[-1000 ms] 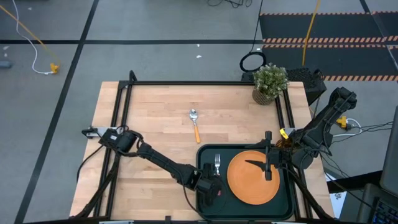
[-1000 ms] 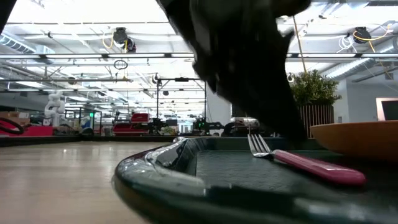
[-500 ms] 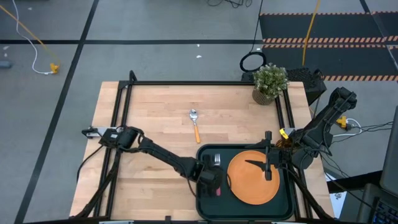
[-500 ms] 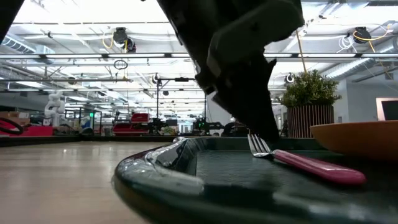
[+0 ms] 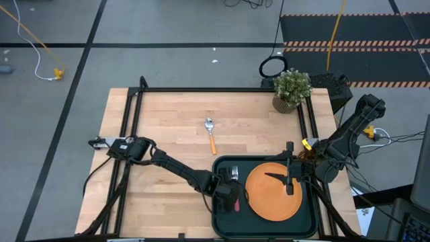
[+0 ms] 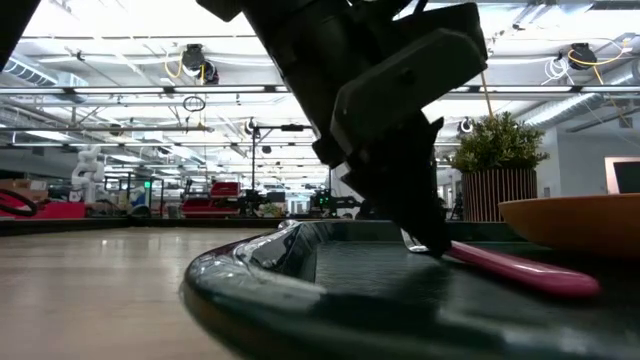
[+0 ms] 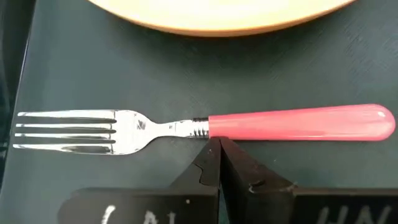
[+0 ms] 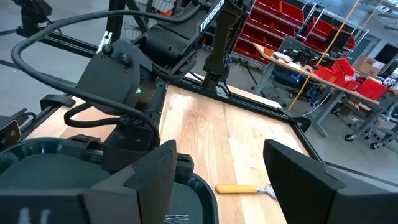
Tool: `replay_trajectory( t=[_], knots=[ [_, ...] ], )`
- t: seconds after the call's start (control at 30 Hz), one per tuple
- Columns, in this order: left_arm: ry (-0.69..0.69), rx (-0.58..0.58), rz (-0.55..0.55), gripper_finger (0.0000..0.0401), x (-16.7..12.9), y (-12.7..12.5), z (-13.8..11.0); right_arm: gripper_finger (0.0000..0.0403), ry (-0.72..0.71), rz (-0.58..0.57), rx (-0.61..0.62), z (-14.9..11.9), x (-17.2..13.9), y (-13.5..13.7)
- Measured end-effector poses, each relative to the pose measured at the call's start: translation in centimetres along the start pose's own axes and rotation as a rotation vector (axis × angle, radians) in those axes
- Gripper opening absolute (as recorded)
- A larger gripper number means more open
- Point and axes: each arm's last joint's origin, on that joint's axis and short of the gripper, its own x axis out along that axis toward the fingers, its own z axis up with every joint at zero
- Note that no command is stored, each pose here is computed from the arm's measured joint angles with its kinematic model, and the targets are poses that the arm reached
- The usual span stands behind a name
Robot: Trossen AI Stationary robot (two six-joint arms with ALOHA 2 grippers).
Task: Pick and place plate/cup/fork/spoon on tray
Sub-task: Put the pink fork on the left side of the orange plate, then put the yellow spoon on the left side pink fork
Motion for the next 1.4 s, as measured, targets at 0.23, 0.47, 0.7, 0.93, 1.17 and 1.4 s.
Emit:
replay_trajectory(
  t=[0.23, 0.47, 0.7, 0.93, 1.17, 1.4],
  knots=[
    [-0.031, 0.022, -0.005, 0.0001, 0.3, 0.0, 0.3, 0.0235, 0.0, 0.0, 0.0, 0.0, 0.0, 0.0],
    [-0.037, 0.02, -0.006, 0.0001, 0.4, 0.1, 0.3, 0.0235, 0.001, 0.0, -0.002, 0.0, 0.0, 0.0],
    [-0.074, 0.0, -0.045, 0.0001, 0.5, -0.1, 0.7, 0.0235, 0.001, 0.0, -0.002, 0.0, 0.0, 0.0],
    [-0.101, -0.008, -0.052, 0.0001, 0.5, -0.2, 0.9, 0.0235, 0.002, 0.0, -0.002, 0.0, 0.0, 0.0],
    [-0.076, 0.021, -0.044, 0.0001, -0.9, 0.1, 1.2, 0.0235, 0.005, 0.0, -0.006, -0.1, 0.0, 0.0],
    [-0.055, -0.132, 0.056, 0.0002, -4.6, 2.3, 2.1, 0.0235, 0.011, 0.001, -0.012, -0.1, 0.0, 0.0]
  ],
)
